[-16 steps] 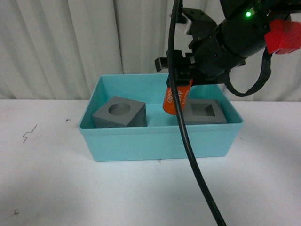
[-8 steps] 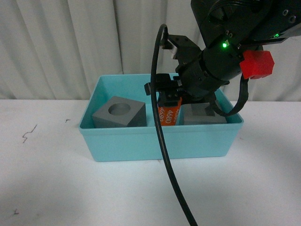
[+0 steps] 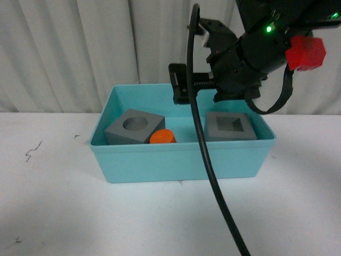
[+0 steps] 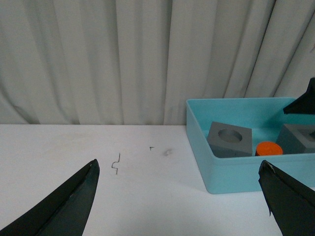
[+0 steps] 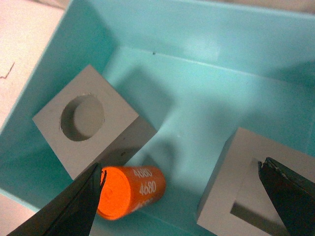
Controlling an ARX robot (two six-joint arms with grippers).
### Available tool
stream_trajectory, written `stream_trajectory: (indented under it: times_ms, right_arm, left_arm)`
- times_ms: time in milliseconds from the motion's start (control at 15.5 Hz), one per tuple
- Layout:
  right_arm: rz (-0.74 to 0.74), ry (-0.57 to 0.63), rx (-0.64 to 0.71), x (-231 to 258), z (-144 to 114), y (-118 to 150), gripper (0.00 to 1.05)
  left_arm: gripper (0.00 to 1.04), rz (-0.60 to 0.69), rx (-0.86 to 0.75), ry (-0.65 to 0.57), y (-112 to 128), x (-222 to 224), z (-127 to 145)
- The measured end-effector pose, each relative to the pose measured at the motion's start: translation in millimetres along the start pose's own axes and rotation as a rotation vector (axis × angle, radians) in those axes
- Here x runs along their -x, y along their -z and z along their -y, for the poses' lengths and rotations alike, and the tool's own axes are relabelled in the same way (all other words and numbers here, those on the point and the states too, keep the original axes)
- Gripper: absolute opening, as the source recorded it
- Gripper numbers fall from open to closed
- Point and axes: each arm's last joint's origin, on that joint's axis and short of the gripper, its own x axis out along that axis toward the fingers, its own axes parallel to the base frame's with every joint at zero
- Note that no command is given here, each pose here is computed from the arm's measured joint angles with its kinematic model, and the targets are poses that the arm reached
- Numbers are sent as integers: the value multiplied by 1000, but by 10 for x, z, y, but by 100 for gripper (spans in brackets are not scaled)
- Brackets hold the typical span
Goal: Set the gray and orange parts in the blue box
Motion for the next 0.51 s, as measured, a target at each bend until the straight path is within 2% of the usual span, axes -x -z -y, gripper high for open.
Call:
stream_trajectory:
  times_ms: [257, 450, 515]
  right_arm:
    - [217, 18, 4, 488, 20, -202, 98]
    - [367, 7, 15, 924, -67, -148, 98]
    - [558, 172, 38, 1040, -94, -79, 88]
  left_arm:
    - [98, 0, 0, 0, 0, 0, 0]
    - [98, 0, 0, 0, 0, 0, 0]
    - [98, 0, 0, 0, -1, 0, 0]
